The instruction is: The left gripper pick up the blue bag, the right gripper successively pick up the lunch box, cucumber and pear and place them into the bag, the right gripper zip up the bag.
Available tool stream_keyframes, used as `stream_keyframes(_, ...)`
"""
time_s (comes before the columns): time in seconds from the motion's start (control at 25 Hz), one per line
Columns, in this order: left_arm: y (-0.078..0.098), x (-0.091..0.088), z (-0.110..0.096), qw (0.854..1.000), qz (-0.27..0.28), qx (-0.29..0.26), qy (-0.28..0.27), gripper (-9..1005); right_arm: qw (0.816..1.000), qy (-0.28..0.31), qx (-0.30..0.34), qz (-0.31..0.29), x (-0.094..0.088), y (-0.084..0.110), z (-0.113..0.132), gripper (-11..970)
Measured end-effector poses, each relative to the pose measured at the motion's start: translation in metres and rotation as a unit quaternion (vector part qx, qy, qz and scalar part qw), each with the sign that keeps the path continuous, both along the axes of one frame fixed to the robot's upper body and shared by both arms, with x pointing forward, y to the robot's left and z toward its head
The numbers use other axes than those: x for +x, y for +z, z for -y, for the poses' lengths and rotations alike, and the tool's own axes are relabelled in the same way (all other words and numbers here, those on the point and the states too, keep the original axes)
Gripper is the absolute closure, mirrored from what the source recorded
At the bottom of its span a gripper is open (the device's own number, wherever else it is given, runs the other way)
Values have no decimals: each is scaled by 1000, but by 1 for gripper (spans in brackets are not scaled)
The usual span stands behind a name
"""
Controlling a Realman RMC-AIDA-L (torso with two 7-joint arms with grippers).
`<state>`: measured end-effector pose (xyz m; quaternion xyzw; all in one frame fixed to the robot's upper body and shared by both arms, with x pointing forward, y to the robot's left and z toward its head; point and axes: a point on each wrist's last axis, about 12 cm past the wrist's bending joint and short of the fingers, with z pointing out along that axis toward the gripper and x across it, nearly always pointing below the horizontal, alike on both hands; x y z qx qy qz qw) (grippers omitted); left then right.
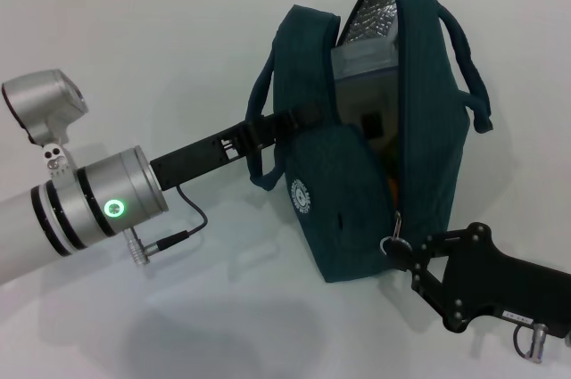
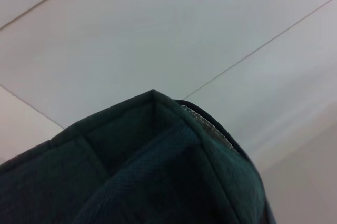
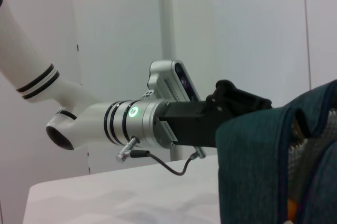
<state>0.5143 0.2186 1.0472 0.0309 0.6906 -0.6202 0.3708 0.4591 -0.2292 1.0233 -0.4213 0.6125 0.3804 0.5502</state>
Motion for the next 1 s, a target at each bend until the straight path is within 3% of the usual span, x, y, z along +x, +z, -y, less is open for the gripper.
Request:
stream_keyframes(0.32, -1, -2, -1, 1000, -2, -1, 1, 960, 1000, 2, 1, 0, -1, 0, -2, 922)
stream_keyframes(0.64, -2, -6, -2, 1000, 0, 3, -8, 960, 999, -27, 29, -1, -8, 2, 12, 942)
stream_keyframes(0.76, -2, -6, -3, 1000, 6, 6, -10, 834, 998, -36, 45, 3, -11, 5, 19, 942)
stream_keyframes(1.0, -3, -8, -4, 1000, 21, 14, -7, 728, 997, -37, 71, 11, -16, 9, 25, 941)
